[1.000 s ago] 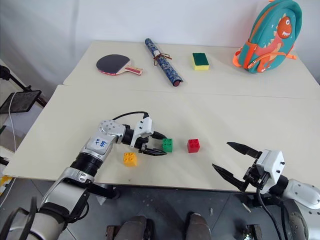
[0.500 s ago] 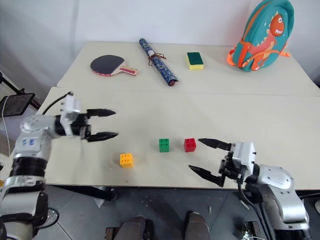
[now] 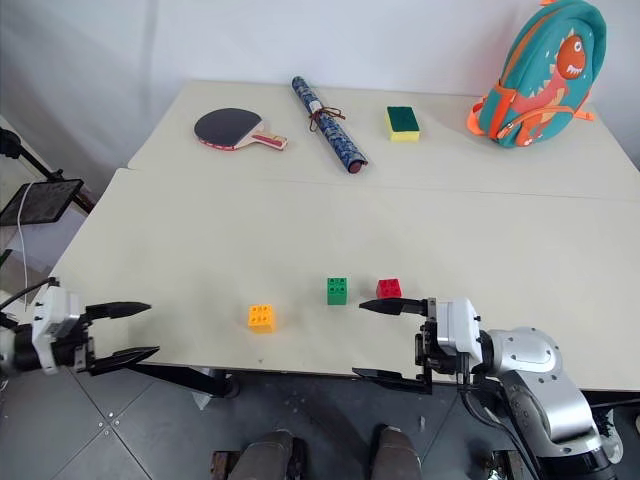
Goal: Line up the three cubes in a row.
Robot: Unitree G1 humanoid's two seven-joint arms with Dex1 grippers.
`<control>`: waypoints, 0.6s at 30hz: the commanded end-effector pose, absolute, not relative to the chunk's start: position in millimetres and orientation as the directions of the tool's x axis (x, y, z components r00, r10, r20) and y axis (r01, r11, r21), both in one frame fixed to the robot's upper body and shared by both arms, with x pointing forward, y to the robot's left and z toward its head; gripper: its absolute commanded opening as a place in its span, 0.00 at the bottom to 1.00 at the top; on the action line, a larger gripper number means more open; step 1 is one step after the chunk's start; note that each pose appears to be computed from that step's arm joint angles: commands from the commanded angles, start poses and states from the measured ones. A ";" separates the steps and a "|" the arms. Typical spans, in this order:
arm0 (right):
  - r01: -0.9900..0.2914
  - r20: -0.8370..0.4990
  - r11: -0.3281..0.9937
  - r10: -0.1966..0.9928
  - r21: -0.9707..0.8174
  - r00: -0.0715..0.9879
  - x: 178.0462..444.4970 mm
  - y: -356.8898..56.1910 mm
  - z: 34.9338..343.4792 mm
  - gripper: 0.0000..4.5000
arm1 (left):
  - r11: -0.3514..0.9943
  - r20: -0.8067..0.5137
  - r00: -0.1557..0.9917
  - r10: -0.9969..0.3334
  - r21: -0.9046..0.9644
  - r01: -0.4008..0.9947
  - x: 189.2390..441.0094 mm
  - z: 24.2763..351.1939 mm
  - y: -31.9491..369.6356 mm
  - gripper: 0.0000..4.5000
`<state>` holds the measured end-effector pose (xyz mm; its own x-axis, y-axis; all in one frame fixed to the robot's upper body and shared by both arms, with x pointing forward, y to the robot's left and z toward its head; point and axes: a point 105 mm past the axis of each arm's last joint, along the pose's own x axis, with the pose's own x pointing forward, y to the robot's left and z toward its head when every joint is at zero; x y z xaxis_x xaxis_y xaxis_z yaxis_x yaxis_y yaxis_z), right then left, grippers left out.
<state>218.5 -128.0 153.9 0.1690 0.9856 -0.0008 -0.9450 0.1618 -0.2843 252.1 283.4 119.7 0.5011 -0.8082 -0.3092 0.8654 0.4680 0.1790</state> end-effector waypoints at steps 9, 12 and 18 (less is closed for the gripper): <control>-0.925 -0.043 0.255 0.960 -0.280 0.277 220.1 -154.0 148.2 1.00 | 0.247 -0.221 0.282 -0.933 0.174 0.953 270.4 111.0 182.2 1.00; -0.916 -0.032 0.283 0.952 -0.285 0.304 220.3 -153.4 149.0 1.00 | 0.253 -0.228 0.283 -0.932 0.154 0.955 278.5 99.7 172.4 1.00; -0.904 -0.029 0.315 0.941 -0.290 0.337 219.0 -154.8 149.7 1.00 | 0.245 -0.210 0.277 -0.937 0.168 0.955 285.4 106.2 169.7 0.74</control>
